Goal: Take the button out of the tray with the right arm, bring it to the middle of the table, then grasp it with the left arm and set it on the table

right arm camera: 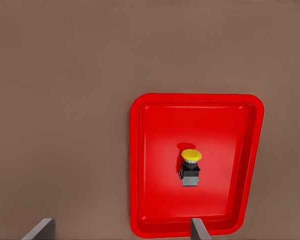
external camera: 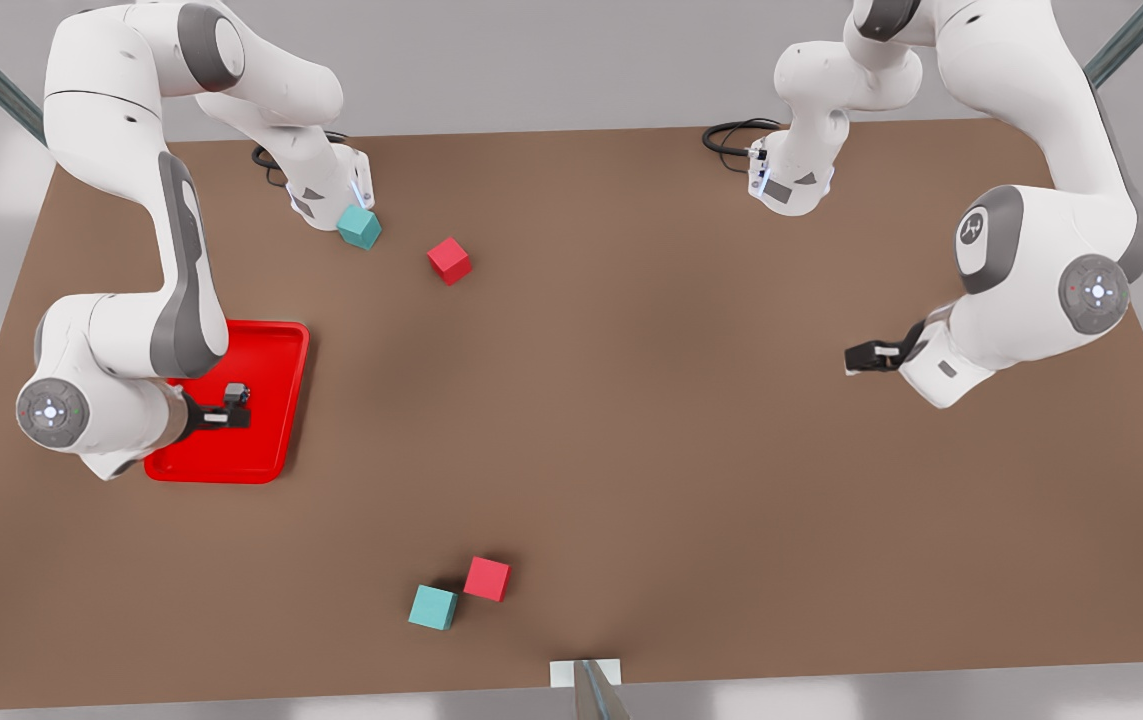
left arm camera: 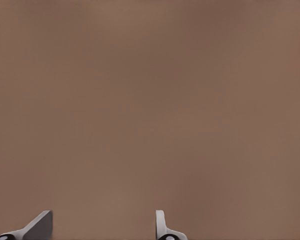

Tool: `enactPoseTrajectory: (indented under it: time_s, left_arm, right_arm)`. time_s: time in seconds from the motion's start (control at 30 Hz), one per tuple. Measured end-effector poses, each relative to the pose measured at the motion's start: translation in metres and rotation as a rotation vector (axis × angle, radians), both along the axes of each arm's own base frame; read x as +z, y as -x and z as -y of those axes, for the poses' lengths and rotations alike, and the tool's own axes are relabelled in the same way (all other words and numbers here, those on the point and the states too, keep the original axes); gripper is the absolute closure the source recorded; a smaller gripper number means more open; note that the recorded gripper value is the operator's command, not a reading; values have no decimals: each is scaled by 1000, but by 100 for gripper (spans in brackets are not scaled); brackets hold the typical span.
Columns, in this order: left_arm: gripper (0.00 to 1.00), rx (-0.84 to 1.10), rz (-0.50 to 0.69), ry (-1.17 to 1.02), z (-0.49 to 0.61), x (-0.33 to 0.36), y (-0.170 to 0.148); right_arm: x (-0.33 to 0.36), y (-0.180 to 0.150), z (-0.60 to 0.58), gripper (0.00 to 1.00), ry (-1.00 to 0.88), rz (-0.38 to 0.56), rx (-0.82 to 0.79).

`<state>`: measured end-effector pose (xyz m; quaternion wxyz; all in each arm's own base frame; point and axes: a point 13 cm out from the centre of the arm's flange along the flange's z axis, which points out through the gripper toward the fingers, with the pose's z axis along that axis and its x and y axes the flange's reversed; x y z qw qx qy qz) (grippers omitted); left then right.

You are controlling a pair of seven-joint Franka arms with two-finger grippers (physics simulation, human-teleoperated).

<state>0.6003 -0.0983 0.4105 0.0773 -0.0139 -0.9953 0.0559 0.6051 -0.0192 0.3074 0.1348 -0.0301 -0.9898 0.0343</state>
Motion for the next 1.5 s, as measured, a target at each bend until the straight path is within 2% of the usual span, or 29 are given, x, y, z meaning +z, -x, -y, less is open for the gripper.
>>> enactPoseTrajectory:
  time_s: [0.13, 0.23, 0.33, 0.43, 0.5, 0.67, 0.87, 0.93, 1.07, 1.33, 1.5]
  left_arm:
    - [0, 3, 41, 0, 5, 4, -10]
    - [0, -2, 74, 7, 13, 13, -17]
    - [0, 4, 88, 9, 13, 17, -20]
    - [0, 9, 92, 9, 13, 16, -22]
    - [0, 11, 95, 8, 15, 15, -23]
    - [0, 26, 98, 8, 18, 14, -25]
    - [0, 48, 83, -3, 19, 6, -25]
    - [0, 54, 68, -13, 18, -2, -25]
    - [0, 80, 36, -20, 10, -11, -22]
    - [0, 131, -30, -42, -9, -35, -21]
    - [0, 140, -18, -45, 1, -30, -27]
  right_arm:
    - [12, -17, 5, 0, -10, 86, -27]
    - [4, -22, 16, 0, -24, 103, -60]
    - [-54, 1, 33, 0, -42, 42, -105]
    - [-65, 18, 27, 0, -56, 34, -100]
    - [-76, 48, 19, 0, -53, 16, -84]
    - [-137, 62, 79, 0, -93, -19, -93]
    - [-152, 65, 156, 0, -101, 24, -78]
    - [-165, 80, 145, 0, -121, 20, -23]
    - [-173, 88, 113, 0, -131, 41, 86]
    - [-202, 123, 125, 0, -112, 61, 133]
    - [-212, 116, 122, 0, -122, 110, 159]
